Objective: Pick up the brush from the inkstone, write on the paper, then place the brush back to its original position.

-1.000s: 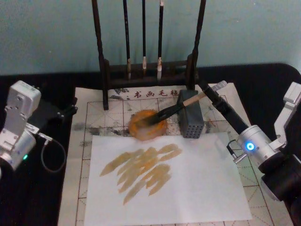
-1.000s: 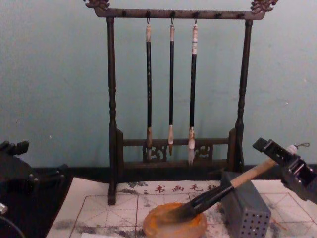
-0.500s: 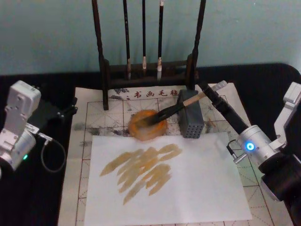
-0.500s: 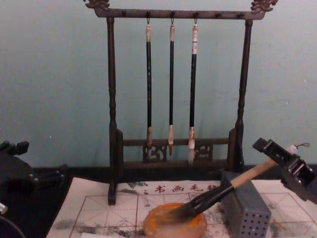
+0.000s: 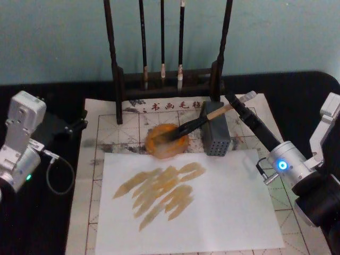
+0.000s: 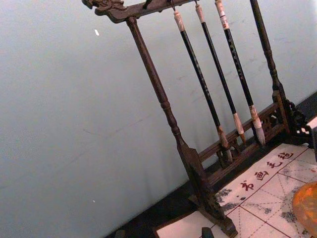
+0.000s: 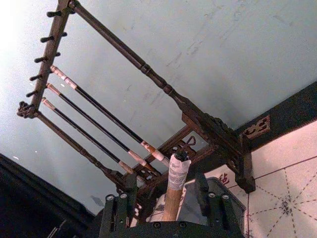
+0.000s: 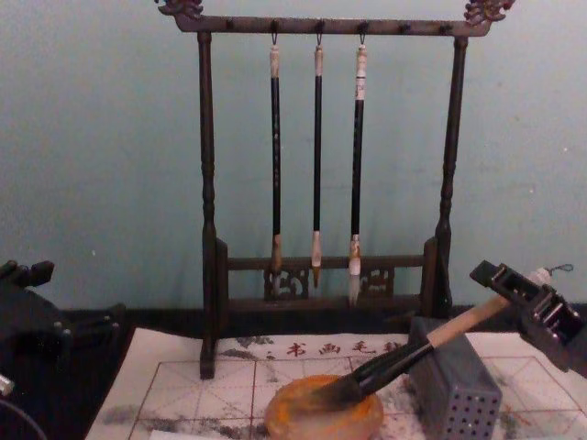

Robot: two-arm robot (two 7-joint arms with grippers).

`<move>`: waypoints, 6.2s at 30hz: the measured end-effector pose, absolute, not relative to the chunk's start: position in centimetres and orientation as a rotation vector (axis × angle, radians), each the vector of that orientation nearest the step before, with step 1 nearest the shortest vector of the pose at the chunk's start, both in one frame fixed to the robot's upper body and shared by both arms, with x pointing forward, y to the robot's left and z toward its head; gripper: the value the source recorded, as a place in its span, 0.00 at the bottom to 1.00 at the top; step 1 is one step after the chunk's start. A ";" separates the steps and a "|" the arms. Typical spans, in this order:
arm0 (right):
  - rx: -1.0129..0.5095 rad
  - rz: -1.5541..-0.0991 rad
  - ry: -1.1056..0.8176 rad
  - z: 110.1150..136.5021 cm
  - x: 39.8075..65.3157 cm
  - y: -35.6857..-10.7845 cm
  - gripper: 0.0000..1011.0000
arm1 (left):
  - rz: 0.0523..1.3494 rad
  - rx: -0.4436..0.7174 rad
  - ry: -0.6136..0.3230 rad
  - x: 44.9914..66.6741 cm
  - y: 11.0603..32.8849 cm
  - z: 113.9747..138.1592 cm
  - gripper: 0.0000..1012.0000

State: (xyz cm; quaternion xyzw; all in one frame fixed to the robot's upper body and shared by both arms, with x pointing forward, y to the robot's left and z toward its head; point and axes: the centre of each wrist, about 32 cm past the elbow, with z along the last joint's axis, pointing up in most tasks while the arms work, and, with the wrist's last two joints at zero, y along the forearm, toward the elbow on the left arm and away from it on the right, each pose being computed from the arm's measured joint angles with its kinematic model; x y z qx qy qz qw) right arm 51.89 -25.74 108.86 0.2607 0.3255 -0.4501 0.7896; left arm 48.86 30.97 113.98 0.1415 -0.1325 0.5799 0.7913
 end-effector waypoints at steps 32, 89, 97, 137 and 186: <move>0.561 -0.969 0.701 108.9 51.9 -25.7 0.17 | 1.248 0.304 -0.285 48.9 31.0 114.0 0.99; 0.501 -0.733 0.522 113.2 48.0 -30.1 0.17 | 1.248 0.305 -0.285 48.9 31.0 114.0 0.99; 0.434 -0.648 0.485 113.5 47.7 -30.5 0.17 | 1.248 0.304 -0.285 48.9 31.0 114.0 0.99; 0.201 -0.401 0.428 113.7 47.8 -29.9 0.17 | 1.248 0.304 -0.285 48.9 31.0 114.0 0.99; 0.172 -0.430 0.460 113.0 48.3 -30.2 0.17 | 1.248 0.304 -0.285 48.9 31.0 114.0 0.99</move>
